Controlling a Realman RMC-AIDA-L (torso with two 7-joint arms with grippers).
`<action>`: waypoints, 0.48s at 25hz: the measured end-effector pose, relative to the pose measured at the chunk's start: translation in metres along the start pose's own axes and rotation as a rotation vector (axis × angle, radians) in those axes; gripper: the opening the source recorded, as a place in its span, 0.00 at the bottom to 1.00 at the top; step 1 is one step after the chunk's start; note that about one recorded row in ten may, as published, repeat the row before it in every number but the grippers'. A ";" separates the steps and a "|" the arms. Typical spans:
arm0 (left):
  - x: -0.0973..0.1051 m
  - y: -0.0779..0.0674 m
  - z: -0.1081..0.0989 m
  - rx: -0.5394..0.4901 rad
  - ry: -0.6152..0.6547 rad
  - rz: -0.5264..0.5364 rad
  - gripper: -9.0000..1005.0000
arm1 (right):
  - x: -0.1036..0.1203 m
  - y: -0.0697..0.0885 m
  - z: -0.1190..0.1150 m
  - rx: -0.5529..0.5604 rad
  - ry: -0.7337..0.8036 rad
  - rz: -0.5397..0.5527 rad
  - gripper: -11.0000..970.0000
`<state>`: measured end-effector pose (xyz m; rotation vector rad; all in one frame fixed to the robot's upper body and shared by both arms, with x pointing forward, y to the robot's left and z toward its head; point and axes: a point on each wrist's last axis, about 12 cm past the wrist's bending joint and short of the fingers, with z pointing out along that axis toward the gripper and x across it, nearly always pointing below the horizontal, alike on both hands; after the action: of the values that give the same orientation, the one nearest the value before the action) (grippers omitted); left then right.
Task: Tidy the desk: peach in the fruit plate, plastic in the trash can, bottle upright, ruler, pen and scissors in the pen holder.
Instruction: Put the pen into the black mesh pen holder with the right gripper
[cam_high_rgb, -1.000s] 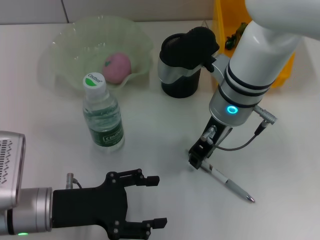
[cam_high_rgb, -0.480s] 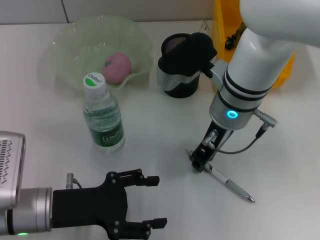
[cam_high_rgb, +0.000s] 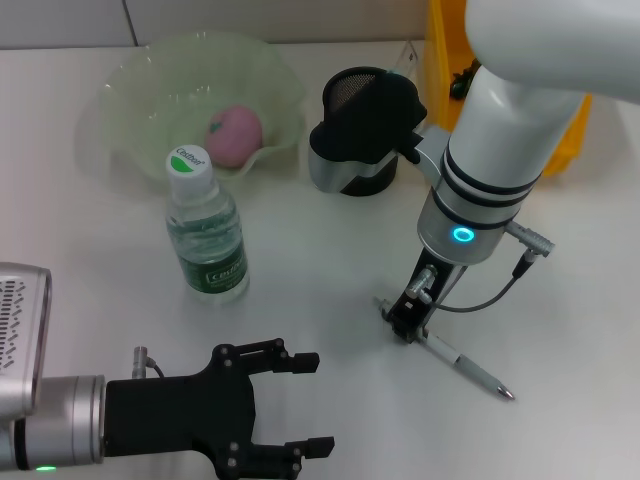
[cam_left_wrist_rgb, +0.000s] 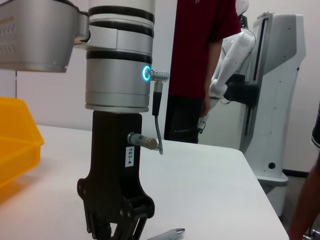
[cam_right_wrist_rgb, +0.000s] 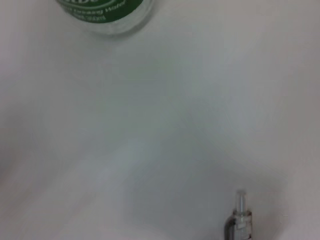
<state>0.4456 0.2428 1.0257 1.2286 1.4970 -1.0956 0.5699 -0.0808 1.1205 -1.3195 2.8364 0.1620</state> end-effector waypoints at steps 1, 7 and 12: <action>0.000 0.000 0.000 0.000 0.000 0.000 0.79 | 0.000 0.000 0.000 0.000 0.001 0.001 0.22; 0.000 0.000 0.000 -0.001 0.000 0.000 0.79 | -0.001 0.002 -0.011 -0.027 -0.056 0.009 0.18; 0.000 -0.001 -0.002 -0.002 -0.002 -0.003 0.79 | 0.003 -0.014 -0.046 -0.005 -0.210 0.054 0.18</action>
<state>0.4445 0.2442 1.0257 1.2237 1.4981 -1.0968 0.5802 -0.0961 1.1650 -1.1520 2.6976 0.2899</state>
